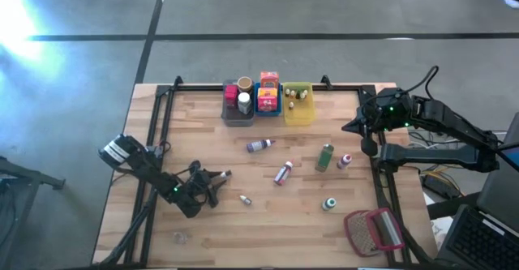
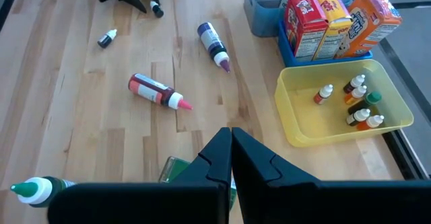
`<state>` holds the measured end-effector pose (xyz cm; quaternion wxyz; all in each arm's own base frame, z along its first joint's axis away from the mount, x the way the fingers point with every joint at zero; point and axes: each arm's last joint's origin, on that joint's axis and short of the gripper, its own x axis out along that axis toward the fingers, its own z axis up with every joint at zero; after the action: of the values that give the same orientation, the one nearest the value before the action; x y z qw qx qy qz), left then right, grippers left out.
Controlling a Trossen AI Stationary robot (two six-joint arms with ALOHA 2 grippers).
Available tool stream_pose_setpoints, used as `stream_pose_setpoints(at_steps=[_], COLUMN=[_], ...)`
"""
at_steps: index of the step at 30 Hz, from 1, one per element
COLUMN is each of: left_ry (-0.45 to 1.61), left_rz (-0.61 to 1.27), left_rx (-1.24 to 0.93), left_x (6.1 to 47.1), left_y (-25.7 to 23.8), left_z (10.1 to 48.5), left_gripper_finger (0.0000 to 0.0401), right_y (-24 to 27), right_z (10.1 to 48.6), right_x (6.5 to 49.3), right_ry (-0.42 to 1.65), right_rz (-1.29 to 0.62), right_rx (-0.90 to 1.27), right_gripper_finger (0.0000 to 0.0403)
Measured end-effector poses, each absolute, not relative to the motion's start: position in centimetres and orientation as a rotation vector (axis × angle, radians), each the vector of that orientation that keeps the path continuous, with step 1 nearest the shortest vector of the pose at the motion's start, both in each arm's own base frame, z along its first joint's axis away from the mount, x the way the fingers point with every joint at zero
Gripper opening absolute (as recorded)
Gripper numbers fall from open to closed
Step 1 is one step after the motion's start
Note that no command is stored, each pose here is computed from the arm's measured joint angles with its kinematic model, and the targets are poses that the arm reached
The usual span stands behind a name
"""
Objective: Pick & Place Kitchen Items
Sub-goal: Move the black food coloring bottle to the center of the table
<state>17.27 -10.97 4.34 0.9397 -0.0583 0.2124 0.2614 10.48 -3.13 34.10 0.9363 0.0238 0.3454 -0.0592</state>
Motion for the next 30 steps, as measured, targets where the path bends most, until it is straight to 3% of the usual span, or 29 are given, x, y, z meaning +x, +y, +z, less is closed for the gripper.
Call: stream_pose_setpoints(at_steps=[13, 30], left_ry=[0.435, 0.41], left_rz=[0.522, 0.562], left_rx=[-0.086, -0.125], left_x=[17.62, 17.64], left_y=[-11.01, -10.65], left_z=[4.5, 4.48], left_gripper_finger=[0.0111, 0.0108], right_y=[-3.13, -3.14], right_z=[34.1, 34.1], right_x=[10.48, 10.48], right_ry=[0.706, 0.706], right_rz=[-0.121, -0.121], right_rx=[0.049, 0.049], right_gripper_finger=[0.0008, 0.0008])
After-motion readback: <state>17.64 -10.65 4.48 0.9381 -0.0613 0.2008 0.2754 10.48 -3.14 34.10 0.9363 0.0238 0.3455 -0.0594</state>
